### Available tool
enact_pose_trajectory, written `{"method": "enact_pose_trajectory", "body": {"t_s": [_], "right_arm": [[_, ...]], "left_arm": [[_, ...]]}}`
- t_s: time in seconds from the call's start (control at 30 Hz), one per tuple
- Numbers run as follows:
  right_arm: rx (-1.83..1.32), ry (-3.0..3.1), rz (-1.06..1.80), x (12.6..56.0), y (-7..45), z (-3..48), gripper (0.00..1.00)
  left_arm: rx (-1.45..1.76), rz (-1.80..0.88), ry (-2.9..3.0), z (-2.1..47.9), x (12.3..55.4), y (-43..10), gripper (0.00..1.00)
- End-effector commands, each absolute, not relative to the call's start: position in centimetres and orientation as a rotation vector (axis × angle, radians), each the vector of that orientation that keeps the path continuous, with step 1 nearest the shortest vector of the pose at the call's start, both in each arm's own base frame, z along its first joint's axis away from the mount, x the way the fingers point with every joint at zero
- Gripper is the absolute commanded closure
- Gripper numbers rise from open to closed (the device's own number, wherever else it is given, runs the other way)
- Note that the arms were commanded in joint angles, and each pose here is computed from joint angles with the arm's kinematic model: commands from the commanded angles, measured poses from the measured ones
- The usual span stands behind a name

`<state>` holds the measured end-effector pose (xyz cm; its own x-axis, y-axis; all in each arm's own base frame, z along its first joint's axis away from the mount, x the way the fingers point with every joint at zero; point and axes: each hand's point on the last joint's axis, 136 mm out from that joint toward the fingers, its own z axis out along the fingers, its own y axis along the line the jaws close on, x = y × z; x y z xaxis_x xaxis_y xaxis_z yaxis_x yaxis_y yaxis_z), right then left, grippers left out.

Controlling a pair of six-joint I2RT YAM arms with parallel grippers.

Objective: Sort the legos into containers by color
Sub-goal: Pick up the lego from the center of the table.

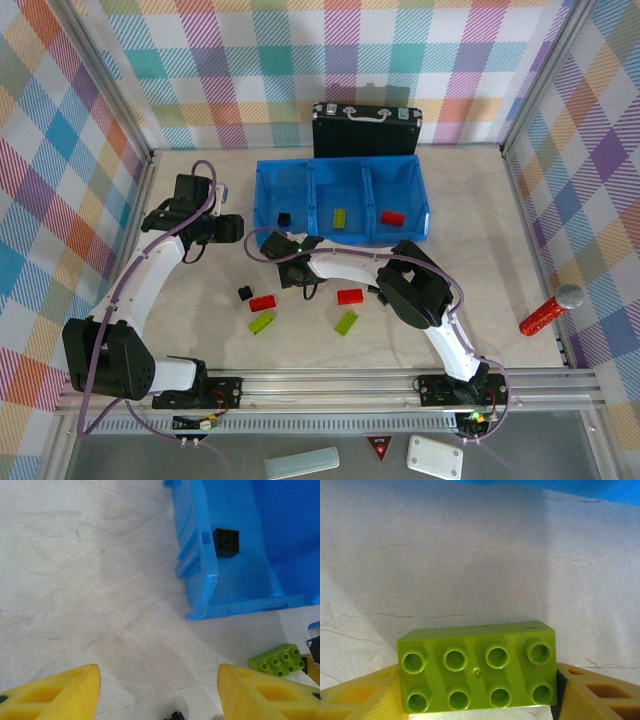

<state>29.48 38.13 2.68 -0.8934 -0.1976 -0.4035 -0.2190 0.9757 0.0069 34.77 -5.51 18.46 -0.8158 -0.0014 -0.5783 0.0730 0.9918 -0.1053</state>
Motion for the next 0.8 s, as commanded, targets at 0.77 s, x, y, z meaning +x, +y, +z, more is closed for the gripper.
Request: {"method": "enact_pose_trajectory", "body": {"t_s": [0.77], "right_arm": [[-0.235,2.669,0.048,28.9,33.6,7.1,0.33]], "left_arm": [[0.019,-0.185,2.495,19.2,34.8,-5.2,0.37]]}}
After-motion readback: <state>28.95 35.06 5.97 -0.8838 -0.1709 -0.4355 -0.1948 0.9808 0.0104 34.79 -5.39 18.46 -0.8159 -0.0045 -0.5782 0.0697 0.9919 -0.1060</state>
